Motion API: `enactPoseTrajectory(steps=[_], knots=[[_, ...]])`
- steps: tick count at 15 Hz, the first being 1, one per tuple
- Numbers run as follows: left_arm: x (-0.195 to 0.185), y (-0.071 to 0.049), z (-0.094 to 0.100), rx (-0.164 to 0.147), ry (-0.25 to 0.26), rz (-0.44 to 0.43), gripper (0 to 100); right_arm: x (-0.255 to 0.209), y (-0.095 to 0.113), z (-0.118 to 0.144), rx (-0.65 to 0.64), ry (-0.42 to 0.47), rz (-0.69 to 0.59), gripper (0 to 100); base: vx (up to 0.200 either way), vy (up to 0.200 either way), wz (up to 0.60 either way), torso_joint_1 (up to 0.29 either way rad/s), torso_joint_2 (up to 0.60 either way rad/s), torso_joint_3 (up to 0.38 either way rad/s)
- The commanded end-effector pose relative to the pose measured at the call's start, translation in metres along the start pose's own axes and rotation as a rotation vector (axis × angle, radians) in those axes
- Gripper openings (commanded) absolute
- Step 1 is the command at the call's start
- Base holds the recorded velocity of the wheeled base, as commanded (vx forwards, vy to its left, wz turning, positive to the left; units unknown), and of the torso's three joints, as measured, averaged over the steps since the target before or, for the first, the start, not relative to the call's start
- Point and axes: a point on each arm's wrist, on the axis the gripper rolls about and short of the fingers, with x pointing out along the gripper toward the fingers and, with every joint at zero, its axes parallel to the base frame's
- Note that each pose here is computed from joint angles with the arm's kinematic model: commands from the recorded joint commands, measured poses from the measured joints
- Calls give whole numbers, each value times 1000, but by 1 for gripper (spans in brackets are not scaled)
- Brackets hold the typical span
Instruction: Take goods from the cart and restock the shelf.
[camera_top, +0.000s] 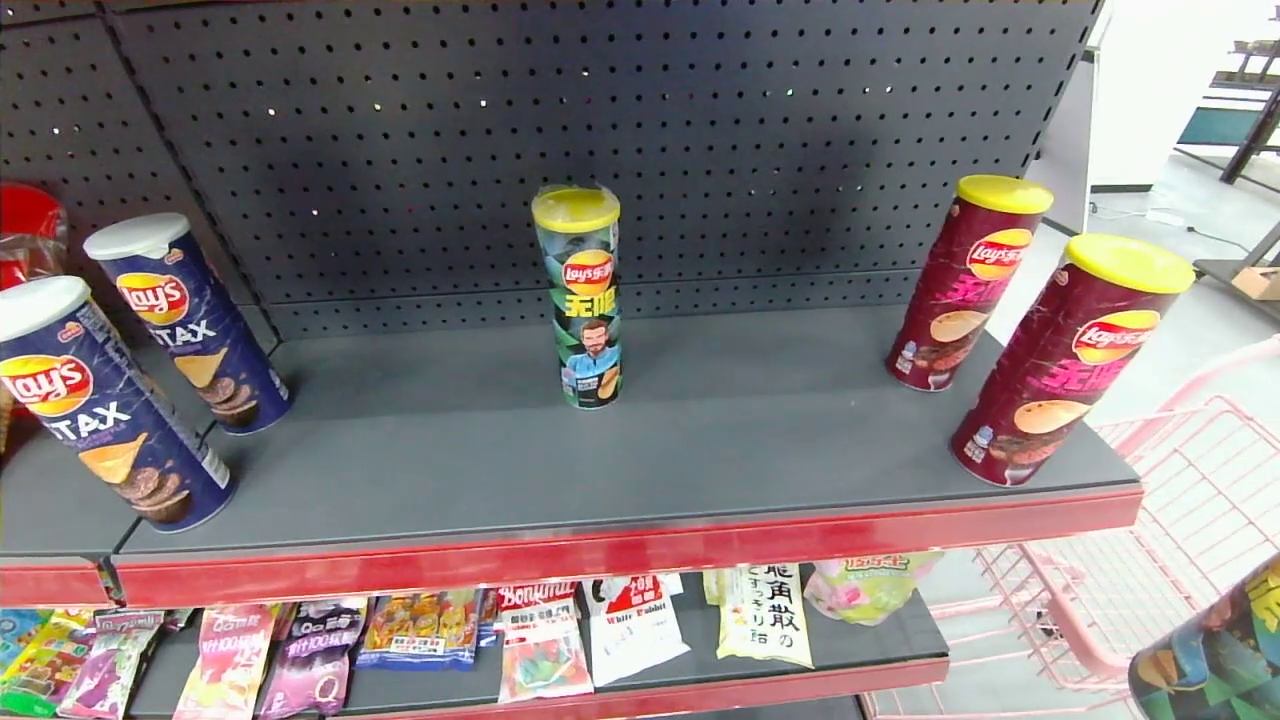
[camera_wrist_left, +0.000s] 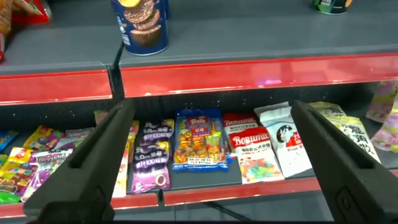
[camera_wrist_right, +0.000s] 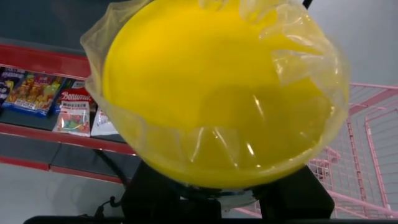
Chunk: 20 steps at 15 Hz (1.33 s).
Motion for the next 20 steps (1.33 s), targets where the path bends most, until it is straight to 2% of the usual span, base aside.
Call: enactPoseTrajectory(steps=[1, 2, 14, 18, 20], knots=[[0, 0, 0, 0, 1, 0, 100, 0, 0, 0, 0, 1, 4, 0, 0, 0, 600, 2, -2, -2], [0, 0, 0, 1, 1, -1, 100, 0, 0, -1, -1, 2, 8, 0, 0, 0, 600, -2, -2, 2], [0, 0, 0, 0, 1, -1, 100, -15, 4, -11, -9, -67, 65, 0, 0, 0, 0, 0, 0, 0], [0, 0, 0, 0, 1, -3, 100, -11, 4, -7, -8, -55, 68, 0, 200, 0, 0, -6, -2, 5], [0, 0, 0, 0, 1, -1, 100, -10, 3, -7, -8, -49, 72, 0, 0, 0, 0, 0, 0, 0]])
